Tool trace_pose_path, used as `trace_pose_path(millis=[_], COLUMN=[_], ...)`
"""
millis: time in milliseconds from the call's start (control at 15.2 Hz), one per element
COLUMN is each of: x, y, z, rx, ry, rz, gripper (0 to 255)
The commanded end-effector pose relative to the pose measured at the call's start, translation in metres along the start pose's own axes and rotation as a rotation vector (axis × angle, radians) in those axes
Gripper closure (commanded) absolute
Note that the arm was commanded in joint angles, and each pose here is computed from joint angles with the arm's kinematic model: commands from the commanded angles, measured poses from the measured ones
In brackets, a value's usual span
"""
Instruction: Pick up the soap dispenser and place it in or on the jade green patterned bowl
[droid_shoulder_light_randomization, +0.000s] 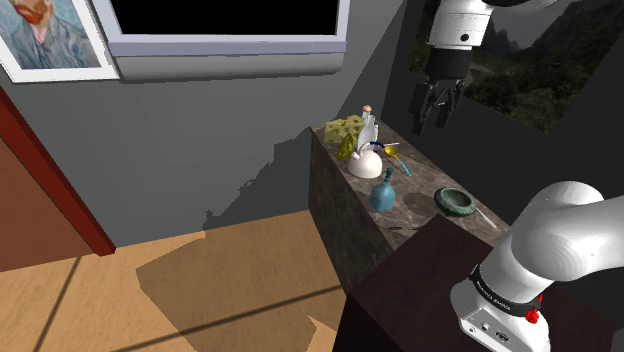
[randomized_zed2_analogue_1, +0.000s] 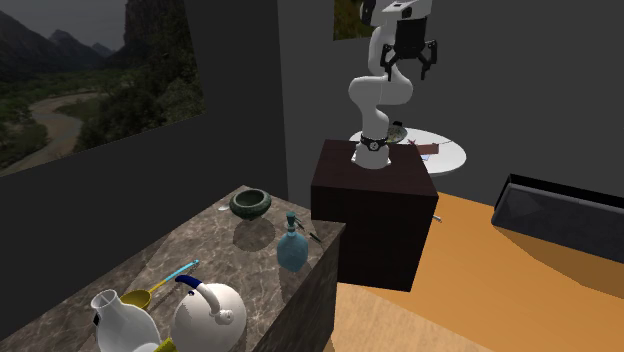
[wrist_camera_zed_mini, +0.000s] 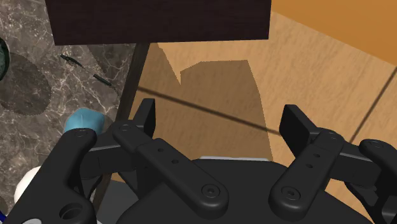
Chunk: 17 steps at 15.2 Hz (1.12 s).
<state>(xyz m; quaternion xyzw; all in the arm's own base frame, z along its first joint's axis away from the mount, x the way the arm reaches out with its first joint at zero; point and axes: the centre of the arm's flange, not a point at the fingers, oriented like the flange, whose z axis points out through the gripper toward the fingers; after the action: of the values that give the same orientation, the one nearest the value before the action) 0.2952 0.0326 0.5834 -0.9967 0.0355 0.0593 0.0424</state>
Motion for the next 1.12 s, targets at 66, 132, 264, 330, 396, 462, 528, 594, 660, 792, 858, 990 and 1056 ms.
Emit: trace_pose_path(millis=[66,132,264,330,396,462,528,594,660,792,858,990,1056], x=[0.006,0.013,0.026,0.032,0.039,0.045,0.052,0.058,0.065,0.078,0.085,0.098,0.104], y=[0.007,0.013,0.027,0.034,0.041,0.048,0.054,0.061,0.068,0.083,0.090,0.104,0.111], z=[0.009,0.017,0.034,0.043,0.051,0.060,0.068,0.077,0.085,0.101,0.109,0.126,0.134], rx=[-0.003,-0.006,-0.012,-0.015,-0.018,-0.021,-0.024,-0.027,-0.030,-0.036,-0.039,-0.045,-0.048], ry=[0.003,0.007,0.013,0.016,0.020,0.023,0.026,0.030,0.033,0.040,0.043,0.049,0.053], rz=[0.002,0.004,0.007,0.009,0.011,0.013,0.015,0.017,0.019,0.022,0.024,0.028,0.030], gripper=[0,0,0,0,0,0,0,0,0,0,0,0,0])
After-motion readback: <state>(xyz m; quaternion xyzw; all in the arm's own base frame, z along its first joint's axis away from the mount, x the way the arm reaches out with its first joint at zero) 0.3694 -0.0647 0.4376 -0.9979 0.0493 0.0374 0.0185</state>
